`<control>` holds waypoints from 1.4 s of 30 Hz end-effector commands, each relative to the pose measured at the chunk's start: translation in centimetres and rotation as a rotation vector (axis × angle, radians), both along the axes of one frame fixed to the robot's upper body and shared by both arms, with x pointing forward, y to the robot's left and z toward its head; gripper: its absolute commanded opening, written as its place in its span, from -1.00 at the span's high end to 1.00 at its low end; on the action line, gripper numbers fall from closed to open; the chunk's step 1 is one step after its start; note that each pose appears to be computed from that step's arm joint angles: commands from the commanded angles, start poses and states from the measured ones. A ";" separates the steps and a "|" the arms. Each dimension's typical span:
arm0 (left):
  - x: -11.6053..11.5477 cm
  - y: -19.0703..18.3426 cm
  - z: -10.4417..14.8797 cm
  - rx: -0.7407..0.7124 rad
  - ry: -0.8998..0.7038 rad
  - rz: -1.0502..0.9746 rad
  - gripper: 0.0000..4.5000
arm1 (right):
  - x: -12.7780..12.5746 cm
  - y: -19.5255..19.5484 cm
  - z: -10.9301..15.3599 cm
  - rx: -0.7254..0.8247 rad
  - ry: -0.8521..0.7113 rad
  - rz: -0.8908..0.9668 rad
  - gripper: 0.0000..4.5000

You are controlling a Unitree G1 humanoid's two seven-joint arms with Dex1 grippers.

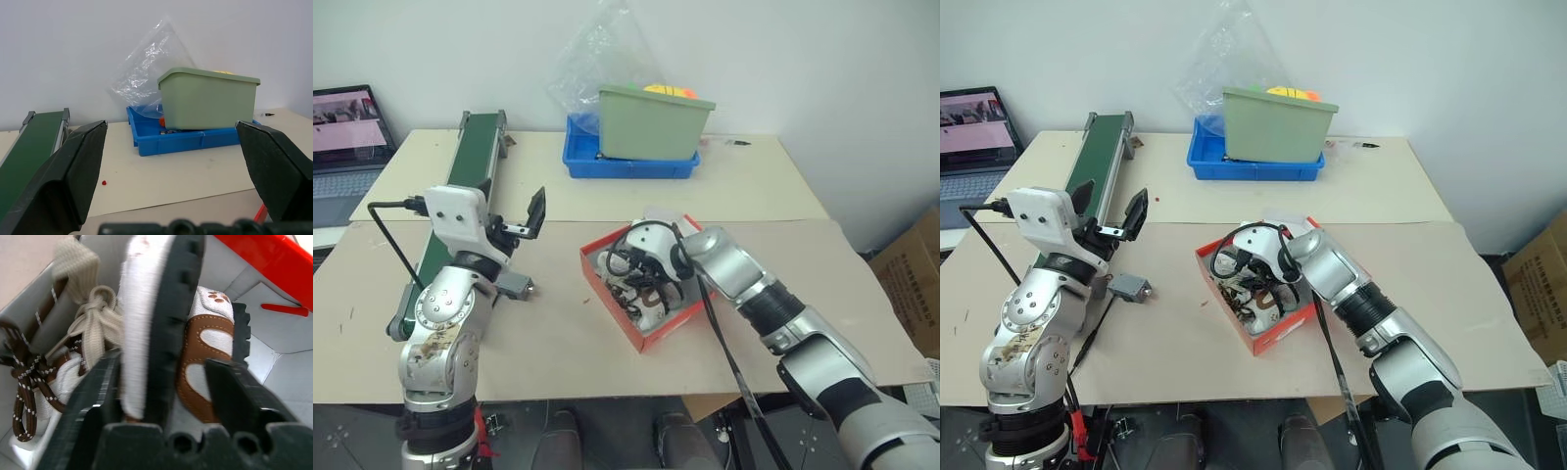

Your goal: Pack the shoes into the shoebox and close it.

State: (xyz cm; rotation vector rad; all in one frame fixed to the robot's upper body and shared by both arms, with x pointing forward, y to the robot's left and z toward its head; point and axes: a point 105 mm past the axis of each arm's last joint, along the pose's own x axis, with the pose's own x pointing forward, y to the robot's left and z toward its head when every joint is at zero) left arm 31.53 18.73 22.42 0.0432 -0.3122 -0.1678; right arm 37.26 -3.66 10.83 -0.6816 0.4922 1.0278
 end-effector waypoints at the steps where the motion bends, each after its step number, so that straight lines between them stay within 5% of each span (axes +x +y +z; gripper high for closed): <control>1: -0.1 -0.5 1.3 0.009 -0.062 -0.016 -1.00 | 1.8 -1.8 2.2 -0.045 -0.127 -0.084 -0.97; 6: 0.2 -0.5 1.4 0.009 -0.065 -0.019 -1.00 | 1.4 -2.0 4.8 0.004 -0.134 -0.090 -0.97; 13: 0.3 -0.6 1.3 0.010 -0.064 -0.025 -1.00 | -2.0 -1.8 9.6 0.249 0.047 -0.012 -0.97; 18: 0.5 -0.8 1.3 0.010 -0.064 -0.031 -1.00 | -3.2 -2.5 9.6 0.270 0.104 0.006 -0.97; 31: 0.6 -0.8 1.5 0.017 -0.071 -0.040 -1.00 | -2.3 -2.9 8.5 0.258 0.064 -0.013 0.90; 38: 0.4 -0.6 1.6 0.020 -0.073 -0.034 -1.00 | -1.3 -2.2 8.6 0.242 0.020 -0.017 0.98; 42: 0.5 -0.6 1.7 0.018 -0.075 -0.032 -1.00 | -0.6 0.2 5.8 0.199 0.025 0.004 0.98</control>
